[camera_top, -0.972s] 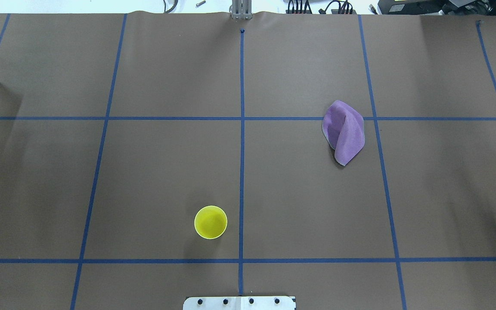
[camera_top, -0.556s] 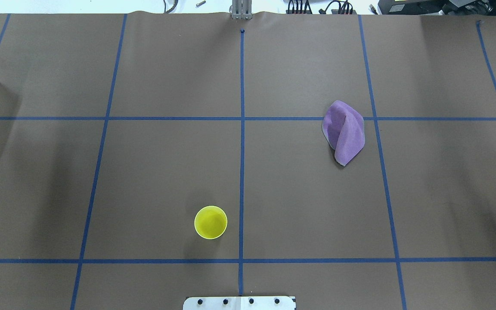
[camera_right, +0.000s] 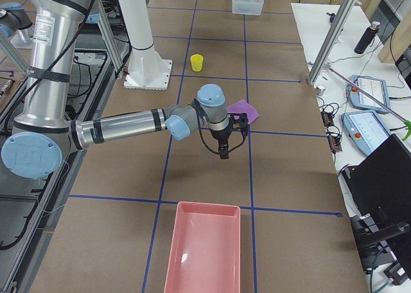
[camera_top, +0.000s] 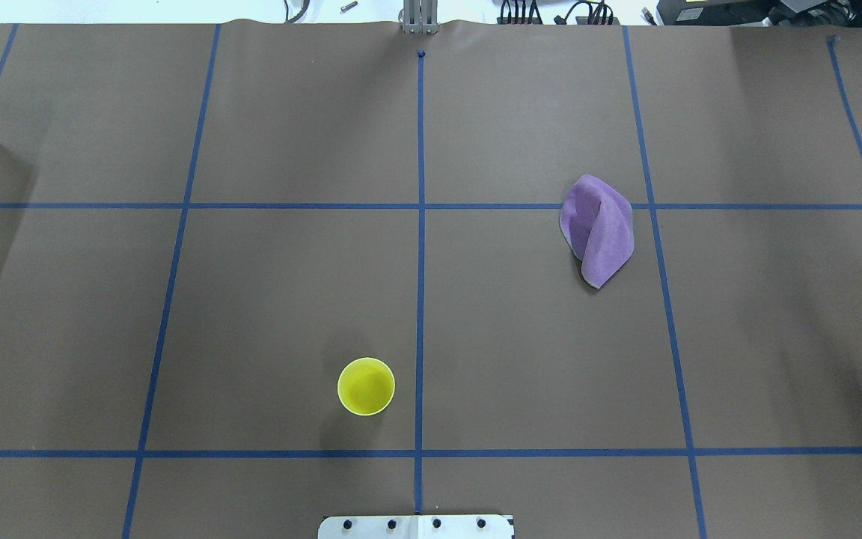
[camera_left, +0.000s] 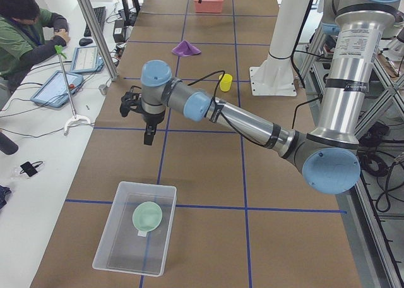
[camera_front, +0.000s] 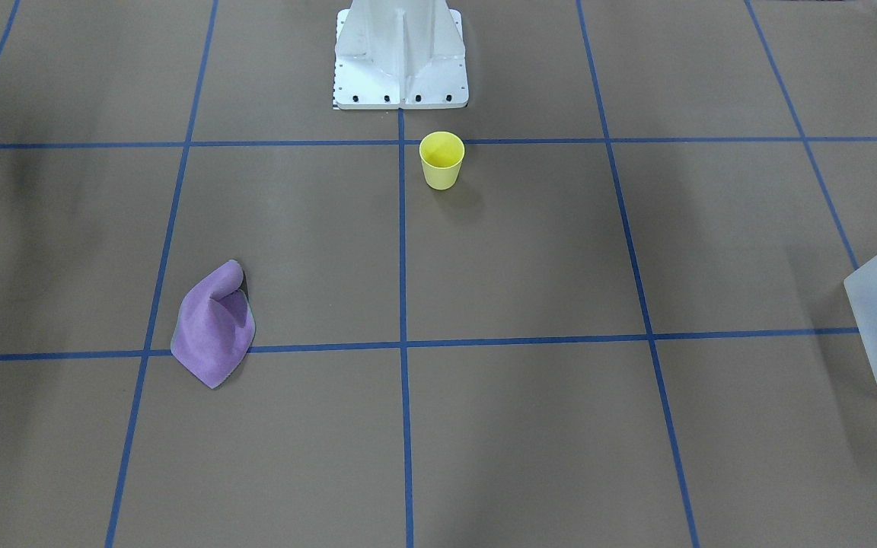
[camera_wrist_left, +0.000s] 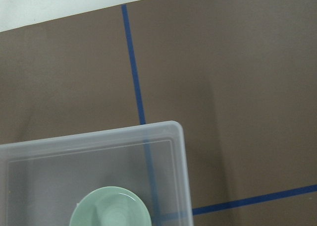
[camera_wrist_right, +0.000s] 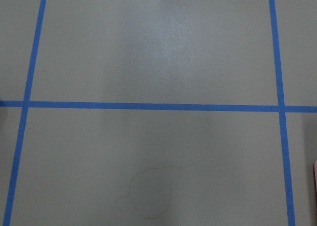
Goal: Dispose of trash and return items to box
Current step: 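Reach the left gripper over the yellow cup, then grasp the yellow cup with the left gripper and lift it away, then place the cup in the clear bin while the right gripper reaches the purple cloth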
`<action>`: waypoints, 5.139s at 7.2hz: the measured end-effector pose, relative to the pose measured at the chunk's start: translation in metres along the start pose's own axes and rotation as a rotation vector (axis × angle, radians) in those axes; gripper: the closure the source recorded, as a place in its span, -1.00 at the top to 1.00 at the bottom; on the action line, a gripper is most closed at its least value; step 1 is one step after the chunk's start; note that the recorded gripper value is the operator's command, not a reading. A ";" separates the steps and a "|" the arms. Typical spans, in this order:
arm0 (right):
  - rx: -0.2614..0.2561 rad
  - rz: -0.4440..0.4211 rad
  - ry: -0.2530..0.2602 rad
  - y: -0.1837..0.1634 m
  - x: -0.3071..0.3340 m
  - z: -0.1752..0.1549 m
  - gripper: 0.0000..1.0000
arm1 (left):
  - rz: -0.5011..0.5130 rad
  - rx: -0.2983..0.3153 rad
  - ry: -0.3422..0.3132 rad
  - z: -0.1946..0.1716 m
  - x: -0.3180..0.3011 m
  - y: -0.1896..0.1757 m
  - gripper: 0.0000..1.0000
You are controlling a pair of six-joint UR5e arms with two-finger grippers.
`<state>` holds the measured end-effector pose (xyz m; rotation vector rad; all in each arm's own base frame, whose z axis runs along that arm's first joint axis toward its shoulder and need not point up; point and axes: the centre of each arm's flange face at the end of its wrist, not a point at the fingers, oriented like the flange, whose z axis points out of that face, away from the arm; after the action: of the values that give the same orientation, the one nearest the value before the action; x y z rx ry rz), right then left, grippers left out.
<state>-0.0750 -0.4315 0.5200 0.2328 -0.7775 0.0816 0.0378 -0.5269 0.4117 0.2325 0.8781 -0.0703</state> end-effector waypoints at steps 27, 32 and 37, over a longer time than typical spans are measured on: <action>0.053 0.134 -0.087 -0.039 -0.167 0.028 1.00 | 0.188 -0.038 -0.073 0.047 0.125 0.024 -1.00; 0.076 0.179 -0.061 -0.039 -0.277 0.045 1.00 | 0.353 -0.127 -0.165 0.083 -0.244 -0.079 -1.00; 0.104 0.140 -0.063 -0.019 -0.324 0.058 1.00 | 0.330 -0.154 -0.210 0.159 -0.375 -0.019 -1.00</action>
<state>-0.3417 -0.4599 0.3288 0.2808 -0.8526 0.2485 -0.0846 -0.5954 0.7951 0.2183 0.6238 0.2749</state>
